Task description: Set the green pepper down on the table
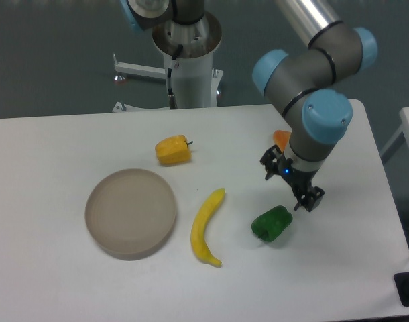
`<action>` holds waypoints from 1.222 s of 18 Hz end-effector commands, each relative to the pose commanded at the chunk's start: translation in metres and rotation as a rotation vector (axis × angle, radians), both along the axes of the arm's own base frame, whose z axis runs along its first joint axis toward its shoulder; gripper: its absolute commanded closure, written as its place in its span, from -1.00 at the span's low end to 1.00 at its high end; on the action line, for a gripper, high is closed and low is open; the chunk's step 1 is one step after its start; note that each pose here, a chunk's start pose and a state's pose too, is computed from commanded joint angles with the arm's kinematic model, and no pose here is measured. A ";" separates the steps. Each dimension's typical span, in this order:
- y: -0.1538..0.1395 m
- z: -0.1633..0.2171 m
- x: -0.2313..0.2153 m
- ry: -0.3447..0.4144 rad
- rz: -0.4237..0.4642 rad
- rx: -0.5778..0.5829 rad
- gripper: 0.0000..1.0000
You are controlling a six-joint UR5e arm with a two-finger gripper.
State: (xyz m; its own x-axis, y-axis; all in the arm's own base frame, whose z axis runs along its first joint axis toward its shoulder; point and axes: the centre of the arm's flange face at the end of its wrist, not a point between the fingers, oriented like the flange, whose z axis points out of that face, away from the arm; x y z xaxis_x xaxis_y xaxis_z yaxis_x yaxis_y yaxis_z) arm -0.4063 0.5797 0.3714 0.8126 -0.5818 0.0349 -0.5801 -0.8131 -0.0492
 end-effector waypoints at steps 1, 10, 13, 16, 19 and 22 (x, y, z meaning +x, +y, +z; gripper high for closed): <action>-0.001 -0.001 -0.001 0.000 0.001 -0.002 -1.00; -0.004 0.002 0.001 0.001 0.003 -0.003 -1.00; -0.006 0.003 -0.001 0.022 0.001 -0.023 -1.00; -0.006 0.003 -0.001 0.023 0.002 -0.024 -1.00; -0.007 0.004 -0.002 0.030 0.001 -0.027 -1.00; -0.006 0.002 -0.002 0.032 -0.001 -0.029 -1.00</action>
